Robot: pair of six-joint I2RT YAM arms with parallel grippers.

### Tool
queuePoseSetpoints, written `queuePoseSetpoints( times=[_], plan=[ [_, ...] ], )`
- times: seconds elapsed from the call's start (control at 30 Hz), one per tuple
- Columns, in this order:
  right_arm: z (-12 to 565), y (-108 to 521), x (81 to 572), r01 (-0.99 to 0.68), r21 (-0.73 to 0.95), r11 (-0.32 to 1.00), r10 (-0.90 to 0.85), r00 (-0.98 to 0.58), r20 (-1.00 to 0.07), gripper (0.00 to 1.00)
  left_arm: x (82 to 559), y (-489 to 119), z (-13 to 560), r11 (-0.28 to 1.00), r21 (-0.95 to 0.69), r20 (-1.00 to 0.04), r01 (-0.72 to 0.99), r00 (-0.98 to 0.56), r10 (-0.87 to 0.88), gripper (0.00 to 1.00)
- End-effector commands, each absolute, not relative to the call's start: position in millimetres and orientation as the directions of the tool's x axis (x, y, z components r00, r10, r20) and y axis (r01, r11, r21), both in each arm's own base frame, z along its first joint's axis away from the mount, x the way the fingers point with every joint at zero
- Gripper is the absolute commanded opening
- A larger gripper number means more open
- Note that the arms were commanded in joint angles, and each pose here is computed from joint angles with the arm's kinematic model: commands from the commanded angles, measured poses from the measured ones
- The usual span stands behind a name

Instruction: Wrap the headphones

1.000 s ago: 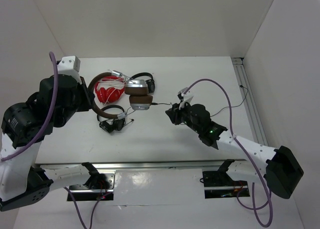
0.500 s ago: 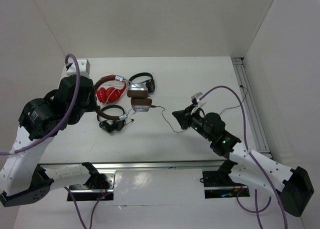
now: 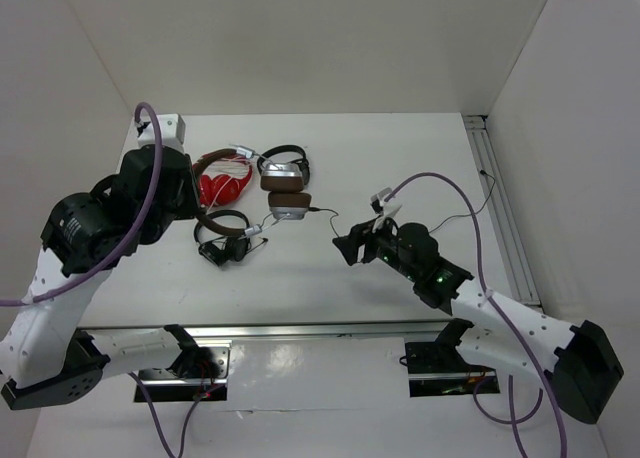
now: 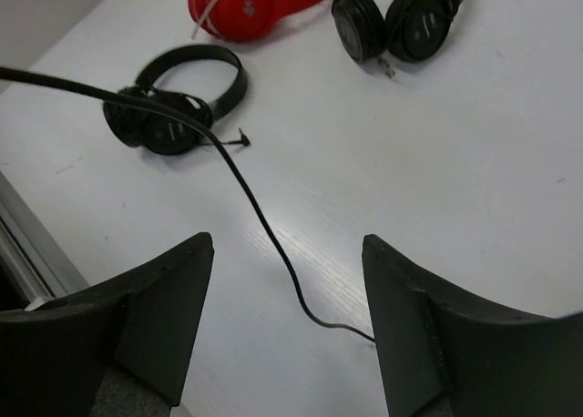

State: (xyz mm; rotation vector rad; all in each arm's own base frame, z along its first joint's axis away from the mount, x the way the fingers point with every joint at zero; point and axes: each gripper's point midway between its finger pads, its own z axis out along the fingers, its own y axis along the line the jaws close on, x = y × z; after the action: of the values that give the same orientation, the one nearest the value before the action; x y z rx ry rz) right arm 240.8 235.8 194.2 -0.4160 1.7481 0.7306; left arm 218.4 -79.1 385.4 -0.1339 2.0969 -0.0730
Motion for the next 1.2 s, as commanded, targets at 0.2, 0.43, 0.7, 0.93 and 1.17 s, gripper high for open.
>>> queuePoseSetpoints(
  times=[0.2,0.43,0.7,0.93,1.17],
  plan=[
    [169.7,261.7,261.8,-0.640,0.236,0.731,0.026,-0.320,-0.947,0.23,222.8,-87.7,420.0,0.969,-0.241,-0.880,-0.045,-0.411,-0.238,0.00],
    [187.0,248.4,257.6,-0.574,0.238,0.783,0.073,-0.296,-0.953,0.00,237.5,-80.6,395.4,0.983,-0.143,-0.893,-0.116,-0.414,-0.179,0.00],
    [235.3,196.9,227.2,-0.447,0.223,0.866,0.113,-0.260,-0.959,0.00,256.0,-104.6,359.7,0.997,-0.014,-0.926,0.073,-0.378,0.014,0.00],
    [282.1,195.6,214.5,-0.474,0.253,0.843,0.127,-0.282,-0.951,0.00,252.6,-172.2,291.1,0.916,0.149,-0.813,0.372,-0.481,0.328,0.00],
    [306.1,201.6,211.1,-0.536,0.156,0.829,0.008,-0.269,-0.963,0.00,175.8,-270.4,250.3,0.590,0.112,-0.702,0.800,-0.356,0.616,0.00]
  ],
)
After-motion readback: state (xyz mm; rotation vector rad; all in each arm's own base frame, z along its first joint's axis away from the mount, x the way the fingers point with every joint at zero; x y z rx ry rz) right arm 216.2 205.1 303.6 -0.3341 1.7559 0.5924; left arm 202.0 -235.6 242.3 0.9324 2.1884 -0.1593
